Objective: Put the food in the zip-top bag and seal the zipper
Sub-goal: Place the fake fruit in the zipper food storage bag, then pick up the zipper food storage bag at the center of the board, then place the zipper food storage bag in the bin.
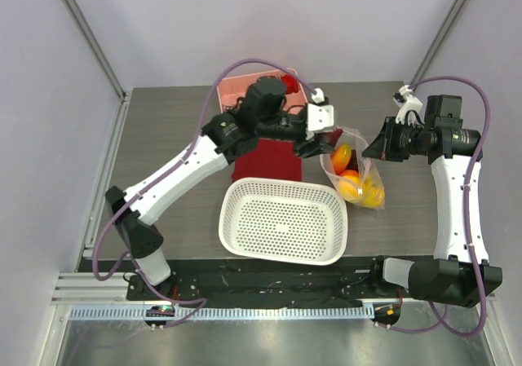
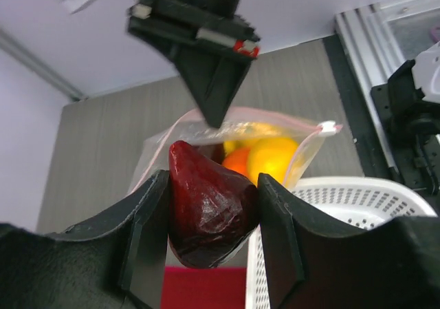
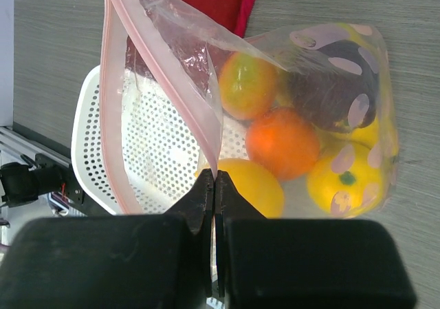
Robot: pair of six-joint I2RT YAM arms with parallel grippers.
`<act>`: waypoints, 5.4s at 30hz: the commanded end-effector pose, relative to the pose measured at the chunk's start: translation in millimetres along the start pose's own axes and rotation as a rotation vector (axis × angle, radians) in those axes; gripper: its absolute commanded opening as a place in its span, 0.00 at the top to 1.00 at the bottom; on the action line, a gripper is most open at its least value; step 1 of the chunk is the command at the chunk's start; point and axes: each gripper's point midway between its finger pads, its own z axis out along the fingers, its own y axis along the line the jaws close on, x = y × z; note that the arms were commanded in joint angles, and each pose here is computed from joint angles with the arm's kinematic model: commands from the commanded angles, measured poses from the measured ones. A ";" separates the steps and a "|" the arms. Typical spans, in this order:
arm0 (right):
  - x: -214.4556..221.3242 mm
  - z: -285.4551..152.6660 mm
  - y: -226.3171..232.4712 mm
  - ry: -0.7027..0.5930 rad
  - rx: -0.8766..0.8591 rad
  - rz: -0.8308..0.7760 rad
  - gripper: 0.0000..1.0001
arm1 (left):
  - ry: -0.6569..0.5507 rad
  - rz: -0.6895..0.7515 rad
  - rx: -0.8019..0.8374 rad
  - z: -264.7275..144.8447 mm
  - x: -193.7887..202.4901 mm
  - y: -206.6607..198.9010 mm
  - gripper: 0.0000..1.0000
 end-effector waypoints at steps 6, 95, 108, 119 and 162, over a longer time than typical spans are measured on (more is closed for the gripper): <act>-14.5 -10.0 8.7 -0.050 -0.018 -0.033 0.99 | -0.005 -0.076 0.094 79.9 31.6 -21.3 0.54; -58.2 -69.7 -2.2 -0.303 0.109 -0.384 0.05 | -0.199 -0.016 -0.297 111.5 -16.1 92.9 1.00; -79.3 -105.3 42.5 -0.438 0.046 -0.436 0.04 | -0.313 0.336 -0.497 20.4 -124.2 127.2 1.00; -70.6 -107.0 79.8 -0.534 -0.142 -0.534 0.05 | -0.197 0.355 -0.549 -52.9 -139.5 104.0 1.00; 34.8 -23.3 128.2 -0.427 -0.593 -0.688 0.36 | 0.097 -0.395 -0.329 -47.0 44.2 -30.9 1.00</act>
